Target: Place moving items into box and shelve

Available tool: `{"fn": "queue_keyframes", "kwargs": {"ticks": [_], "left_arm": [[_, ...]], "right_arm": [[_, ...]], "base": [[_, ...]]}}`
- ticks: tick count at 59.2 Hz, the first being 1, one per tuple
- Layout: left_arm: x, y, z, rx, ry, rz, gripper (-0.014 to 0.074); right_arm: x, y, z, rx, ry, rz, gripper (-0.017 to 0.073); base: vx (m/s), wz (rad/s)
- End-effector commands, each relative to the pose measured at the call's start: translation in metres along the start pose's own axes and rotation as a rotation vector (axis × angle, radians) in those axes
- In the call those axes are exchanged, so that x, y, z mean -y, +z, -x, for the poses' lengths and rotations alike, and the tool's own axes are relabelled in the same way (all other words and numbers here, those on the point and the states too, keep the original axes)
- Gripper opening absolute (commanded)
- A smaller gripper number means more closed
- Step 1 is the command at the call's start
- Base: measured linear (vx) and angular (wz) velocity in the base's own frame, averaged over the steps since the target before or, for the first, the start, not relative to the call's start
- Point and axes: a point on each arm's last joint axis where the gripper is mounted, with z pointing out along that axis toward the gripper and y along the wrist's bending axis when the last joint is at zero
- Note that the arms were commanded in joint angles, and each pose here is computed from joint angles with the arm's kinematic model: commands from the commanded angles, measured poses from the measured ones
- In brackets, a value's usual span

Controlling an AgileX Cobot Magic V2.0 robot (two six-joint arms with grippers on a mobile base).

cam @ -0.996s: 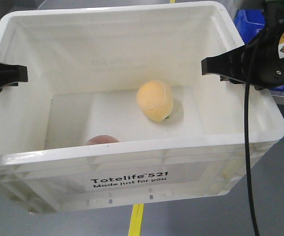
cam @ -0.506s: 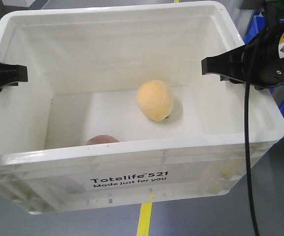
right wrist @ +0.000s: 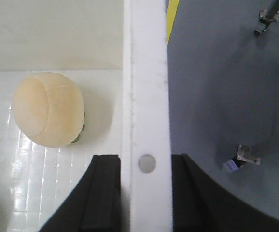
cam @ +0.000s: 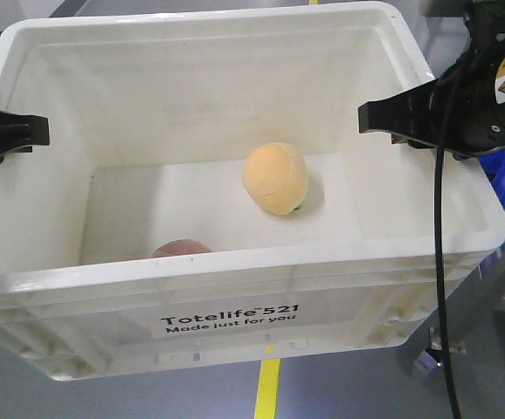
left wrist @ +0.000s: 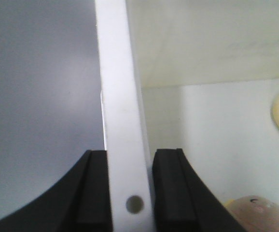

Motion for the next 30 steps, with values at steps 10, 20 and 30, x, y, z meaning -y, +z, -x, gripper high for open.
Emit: {"fn": "queue_keyframes", "kwargs": {"ticks": [10, 20, 30], "left_arm": [[-0.0007, -0.0206, 0.0189, 0.179, 0.036, -0.026, 0.0148], [-0.0007, -0.0206, 0.0189, 0.179, 0.036, -0.026, 0.0148], [-0.0007, -0.0206, 0.0189, 0.179, 0.036, -0.026, 0.0148]], "right_arm": [[0.0093, -0.0237, 0.0176, 0.187, -0.021, -0.011, 0.0057], [0.0093, -0.0237, 0.0176, 0.187, -0.021, -0.011, 0.0057], [0.0093, -0.0237, 0.0176, 0.187, -0.021, -0.011, 0.0057]], "base": [[0.46, -0.06], [0.46, -0.09], [0.47, -0.09]]}}
